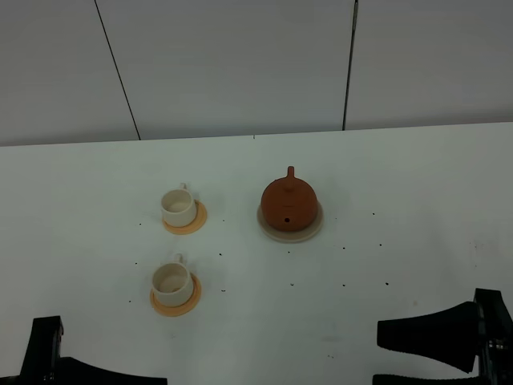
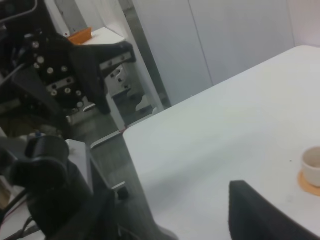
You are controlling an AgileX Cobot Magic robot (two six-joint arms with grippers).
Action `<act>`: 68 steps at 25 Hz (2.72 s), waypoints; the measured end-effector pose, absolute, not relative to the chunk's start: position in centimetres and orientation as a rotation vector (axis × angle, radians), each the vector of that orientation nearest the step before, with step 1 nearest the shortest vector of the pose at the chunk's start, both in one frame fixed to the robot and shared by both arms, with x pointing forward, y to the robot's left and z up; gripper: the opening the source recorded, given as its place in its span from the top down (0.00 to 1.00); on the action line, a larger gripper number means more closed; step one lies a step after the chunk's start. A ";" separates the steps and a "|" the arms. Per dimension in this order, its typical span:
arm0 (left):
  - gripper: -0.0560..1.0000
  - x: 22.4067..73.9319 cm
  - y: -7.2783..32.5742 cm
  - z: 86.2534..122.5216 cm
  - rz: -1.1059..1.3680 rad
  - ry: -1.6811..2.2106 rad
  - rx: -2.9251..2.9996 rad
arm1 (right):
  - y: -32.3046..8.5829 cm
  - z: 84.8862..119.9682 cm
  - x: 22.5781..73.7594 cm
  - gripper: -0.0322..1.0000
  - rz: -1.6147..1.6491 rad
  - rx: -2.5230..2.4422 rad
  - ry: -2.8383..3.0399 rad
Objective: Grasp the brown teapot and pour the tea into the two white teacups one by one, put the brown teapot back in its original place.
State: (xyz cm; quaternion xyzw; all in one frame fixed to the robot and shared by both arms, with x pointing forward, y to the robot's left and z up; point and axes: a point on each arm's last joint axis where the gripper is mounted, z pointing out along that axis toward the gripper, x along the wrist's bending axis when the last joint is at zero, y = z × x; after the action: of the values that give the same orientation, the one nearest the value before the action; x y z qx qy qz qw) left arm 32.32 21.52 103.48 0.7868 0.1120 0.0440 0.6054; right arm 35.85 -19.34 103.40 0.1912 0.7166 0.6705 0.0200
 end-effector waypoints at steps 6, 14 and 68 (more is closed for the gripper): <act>0.59 32.2 21.6 103.2 0.062 0.298 1.844 | -20.6 103.4 36.3 0.51 2.074 0.646 2.206; 0.70 30.3 21.9 106.9 0.242 0.235 1.911 | -22.3 104.4 36.2 0.51 2.048 0.734 2.077; 0.72 20.1 29.6 110.2 0.881 1.538 1.606 | -23.6 105.4 34.8 0.55 1.835 0.961 1.901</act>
State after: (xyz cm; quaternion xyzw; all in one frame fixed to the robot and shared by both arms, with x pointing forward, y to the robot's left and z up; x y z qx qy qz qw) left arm 20.13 29.59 110.23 0.6248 0.5984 0.3427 0.3660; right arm 34.82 -23.57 105.39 0.3371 0.6670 0.6438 0.1642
